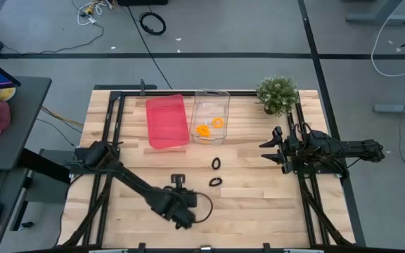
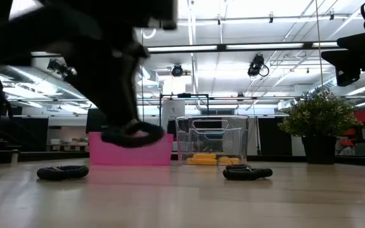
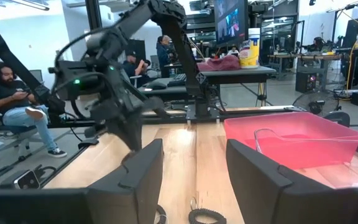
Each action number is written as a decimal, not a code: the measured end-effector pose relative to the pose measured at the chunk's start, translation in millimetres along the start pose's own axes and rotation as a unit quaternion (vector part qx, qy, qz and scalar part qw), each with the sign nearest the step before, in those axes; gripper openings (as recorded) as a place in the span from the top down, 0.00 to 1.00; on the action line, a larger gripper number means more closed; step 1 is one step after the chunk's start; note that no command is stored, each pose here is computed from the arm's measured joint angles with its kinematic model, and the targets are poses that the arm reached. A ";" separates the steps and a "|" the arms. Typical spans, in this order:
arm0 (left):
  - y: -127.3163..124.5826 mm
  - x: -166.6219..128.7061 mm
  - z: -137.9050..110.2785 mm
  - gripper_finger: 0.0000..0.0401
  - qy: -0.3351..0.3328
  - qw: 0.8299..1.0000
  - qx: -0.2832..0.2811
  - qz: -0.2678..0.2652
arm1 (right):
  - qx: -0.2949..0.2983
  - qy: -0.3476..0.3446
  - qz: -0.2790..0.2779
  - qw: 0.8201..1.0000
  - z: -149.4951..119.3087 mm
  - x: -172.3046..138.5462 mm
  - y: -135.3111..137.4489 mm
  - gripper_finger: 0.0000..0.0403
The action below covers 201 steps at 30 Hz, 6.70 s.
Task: Sort spring keychains
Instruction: Put the black spring keychain into the red bin
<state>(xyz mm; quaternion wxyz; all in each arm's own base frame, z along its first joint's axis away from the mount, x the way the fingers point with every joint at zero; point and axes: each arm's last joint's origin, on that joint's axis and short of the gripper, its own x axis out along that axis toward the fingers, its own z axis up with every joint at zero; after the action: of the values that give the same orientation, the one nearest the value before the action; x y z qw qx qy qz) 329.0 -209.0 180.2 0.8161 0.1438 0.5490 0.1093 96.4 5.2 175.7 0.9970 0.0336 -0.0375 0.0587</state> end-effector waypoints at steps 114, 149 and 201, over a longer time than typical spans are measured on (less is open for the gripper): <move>164.1 -9.6 -99.8 0.55 -0.051 0.960 -0.234 -0.147 | 0.000 0.000 0.000 1.000 0.0 0.0 0.0 0.55; 91.0 59.4 -93.1 0.55 0.059 0.957 -0.169 -0.228 | 0.000 0.000 0.000 1.000 0.0 0.0 0.0 0.55; 135.6 33.2 -44.1 0.97 -0.024 0.992 -0.102 0.071 | 0.000 0.000 0.000 1.000 0.0 0.0 0.0 0.55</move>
<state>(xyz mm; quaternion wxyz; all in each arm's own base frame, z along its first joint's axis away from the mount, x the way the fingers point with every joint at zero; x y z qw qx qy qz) 297.8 -66.1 183.8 0.8297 0.1012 0.5033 0.2193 96.4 5.2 175.6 0.9970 0.0336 -0.0373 0.0587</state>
